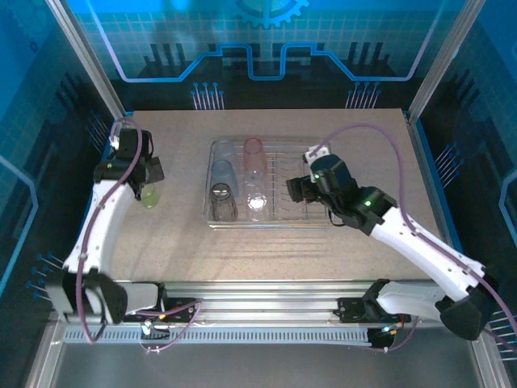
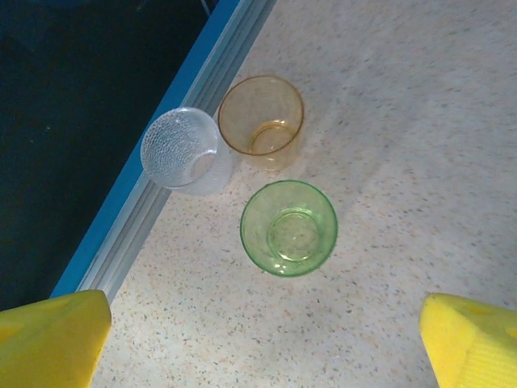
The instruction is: Load the cups into the dish rack
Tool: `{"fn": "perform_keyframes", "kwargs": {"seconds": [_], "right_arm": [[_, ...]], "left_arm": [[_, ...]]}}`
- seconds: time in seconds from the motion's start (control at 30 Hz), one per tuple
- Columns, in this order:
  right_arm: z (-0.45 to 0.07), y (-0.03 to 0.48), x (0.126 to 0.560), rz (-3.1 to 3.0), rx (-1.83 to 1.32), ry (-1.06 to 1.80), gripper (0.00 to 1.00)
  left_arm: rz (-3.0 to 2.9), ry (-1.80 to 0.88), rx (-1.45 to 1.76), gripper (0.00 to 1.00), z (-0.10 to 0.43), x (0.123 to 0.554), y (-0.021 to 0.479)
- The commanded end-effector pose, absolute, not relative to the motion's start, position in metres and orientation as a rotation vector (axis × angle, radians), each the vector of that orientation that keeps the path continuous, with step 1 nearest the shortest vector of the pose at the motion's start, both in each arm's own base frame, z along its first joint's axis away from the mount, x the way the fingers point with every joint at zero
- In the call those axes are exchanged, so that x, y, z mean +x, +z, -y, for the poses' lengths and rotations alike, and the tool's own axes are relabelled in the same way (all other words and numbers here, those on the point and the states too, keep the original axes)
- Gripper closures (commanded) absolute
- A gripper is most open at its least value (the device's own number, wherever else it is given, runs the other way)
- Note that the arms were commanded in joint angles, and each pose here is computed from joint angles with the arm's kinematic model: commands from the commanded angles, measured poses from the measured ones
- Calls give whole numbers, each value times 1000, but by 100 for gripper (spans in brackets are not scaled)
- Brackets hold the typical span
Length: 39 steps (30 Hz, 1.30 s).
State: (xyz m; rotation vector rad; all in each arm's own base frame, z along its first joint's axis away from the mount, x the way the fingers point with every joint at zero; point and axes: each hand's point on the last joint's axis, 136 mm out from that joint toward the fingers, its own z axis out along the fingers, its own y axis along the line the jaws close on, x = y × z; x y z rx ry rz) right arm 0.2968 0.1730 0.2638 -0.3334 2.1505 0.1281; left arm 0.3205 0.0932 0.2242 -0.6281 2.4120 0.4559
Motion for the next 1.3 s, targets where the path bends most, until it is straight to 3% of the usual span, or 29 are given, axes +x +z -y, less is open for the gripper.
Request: {"fn": "perform_keyframes", "kwargs": {"seconds": [0.0, 0.47, 0.9, 1.1, 1.27], "right_arm": [[-155, 261, 294, -2142, -303, 139, 9], [-104, 247, 277, -2158, -224, 199, 9], [-113, 250, 281, -2205, -256, 232, 8], [-114, 265, 278, -2215, -251, 243, 9], [-112, 273, 272, -2215, -220, 253, 9]], "left_arm": [[-2468, 439, -666, 3, -104, 337, 219], [-2574, 493, -756, 18, -142, 415, 176], [-2633, 560, -886, 32, -186, 426, 139], [-2674, 402, -930, 41, -180, 432, 117], [-2684, 327, -933, 42, -173, 440, 107]]}}
